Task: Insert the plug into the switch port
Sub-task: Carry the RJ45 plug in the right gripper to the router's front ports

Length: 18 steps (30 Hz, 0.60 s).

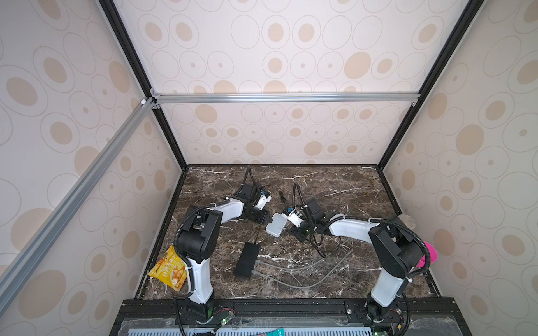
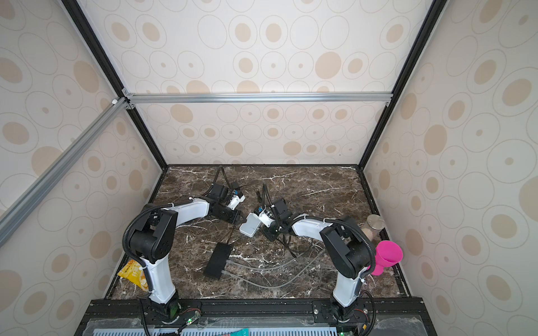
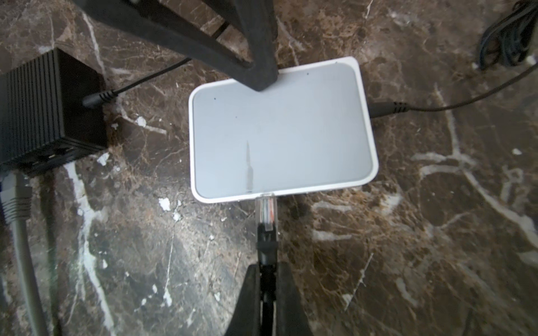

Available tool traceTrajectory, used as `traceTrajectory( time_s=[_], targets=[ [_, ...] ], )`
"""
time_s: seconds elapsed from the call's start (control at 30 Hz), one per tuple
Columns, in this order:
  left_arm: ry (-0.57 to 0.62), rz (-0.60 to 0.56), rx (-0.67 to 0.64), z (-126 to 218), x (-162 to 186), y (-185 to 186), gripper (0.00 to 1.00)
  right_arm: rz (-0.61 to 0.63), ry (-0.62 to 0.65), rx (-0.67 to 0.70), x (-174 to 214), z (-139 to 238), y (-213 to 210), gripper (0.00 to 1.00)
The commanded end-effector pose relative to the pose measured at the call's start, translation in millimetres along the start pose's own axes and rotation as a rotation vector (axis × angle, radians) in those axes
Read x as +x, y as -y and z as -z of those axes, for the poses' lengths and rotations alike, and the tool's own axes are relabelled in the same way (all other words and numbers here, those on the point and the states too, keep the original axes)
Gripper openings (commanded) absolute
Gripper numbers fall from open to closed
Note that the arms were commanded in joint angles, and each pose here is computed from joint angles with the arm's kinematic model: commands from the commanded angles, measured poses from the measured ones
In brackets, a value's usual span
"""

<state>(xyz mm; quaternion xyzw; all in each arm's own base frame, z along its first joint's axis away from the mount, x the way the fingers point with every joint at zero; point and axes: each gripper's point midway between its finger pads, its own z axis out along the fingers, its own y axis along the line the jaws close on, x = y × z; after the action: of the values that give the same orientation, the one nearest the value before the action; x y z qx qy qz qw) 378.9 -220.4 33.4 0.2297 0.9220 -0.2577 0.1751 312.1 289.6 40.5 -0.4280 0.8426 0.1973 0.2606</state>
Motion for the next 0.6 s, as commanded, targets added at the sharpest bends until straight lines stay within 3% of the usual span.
traceTrajectory(
  time_s=[0.0, 0.57],
  targets=[
    [-0.03, -0.018, -0.008, -2.3, 0.0, -2.2, 0.45, 0.002, 0.021, 0.042, -0.9, -11.0, 6.0, 0.0],
    [-0.091, -0.011, -0.025, -15.5, 10.7, -9.0, 0.35, 0.025, 0.029, 0.038, 10.5, -8.6, -5.5, 0.0]
  ],
)
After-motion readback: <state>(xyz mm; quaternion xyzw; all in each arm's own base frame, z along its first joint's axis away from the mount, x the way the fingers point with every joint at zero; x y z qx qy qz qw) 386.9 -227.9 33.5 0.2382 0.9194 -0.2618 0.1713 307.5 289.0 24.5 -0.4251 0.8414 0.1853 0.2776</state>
